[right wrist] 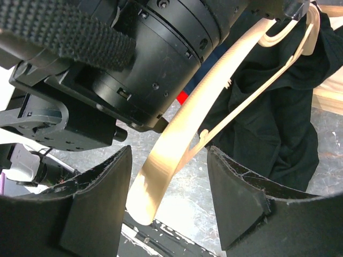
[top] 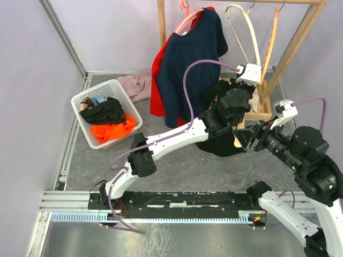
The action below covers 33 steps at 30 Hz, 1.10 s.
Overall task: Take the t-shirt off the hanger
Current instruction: Remove the T-shirt from the clothesline.
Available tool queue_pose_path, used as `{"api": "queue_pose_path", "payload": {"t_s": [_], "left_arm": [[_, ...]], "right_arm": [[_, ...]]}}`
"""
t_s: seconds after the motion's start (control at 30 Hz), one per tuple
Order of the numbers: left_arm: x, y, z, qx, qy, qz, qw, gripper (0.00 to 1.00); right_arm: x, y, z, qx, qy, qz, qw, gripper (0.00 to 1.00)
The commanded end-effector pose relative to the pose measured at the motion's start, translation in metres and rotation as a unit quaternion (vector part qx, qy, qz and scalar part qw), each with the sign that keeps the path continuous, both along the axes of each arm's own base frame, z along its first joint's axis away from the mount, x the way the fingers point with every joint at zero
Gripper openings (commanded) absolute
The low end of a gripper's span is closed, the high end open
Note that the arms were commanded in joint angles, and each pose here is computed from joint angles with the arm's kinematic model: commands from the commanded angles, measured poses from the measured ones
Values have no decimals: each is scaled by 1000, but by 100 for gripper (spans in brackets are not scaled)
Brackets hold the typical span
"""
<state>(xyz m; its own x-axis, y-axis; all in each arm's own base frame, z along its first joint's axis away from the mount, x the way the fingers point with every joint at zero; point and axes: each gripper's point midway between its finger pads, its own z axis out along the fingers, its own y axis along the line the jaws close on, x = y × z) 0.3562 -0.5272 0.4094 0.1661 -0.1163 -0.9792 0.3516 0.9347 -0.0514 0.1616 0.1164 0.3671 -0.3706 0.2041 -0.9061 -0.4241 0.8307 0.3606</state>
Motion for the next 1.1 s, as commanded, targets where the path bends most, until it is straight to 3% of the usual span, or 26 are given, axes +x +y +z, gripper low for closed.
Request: {"api": "queue_pose_path", "payload": {"t_s": [0.0, 0.43, 1.07], "left_arm": [[-6, 7, 27, -17, -27, 19, 999, 3], [-10, -7, 17, -15, -21, 0, 1000, 3], [-19, -26, 4, -26, -5, -42, 999, 3]], "right_arm": [[5, -2, 2, -9, -2, -9, 1000, 66], [4, -44, -38, -84, 63, -105, 989, 62], [28, -66, -60, -126, 52, -180, 974, 53]]}}
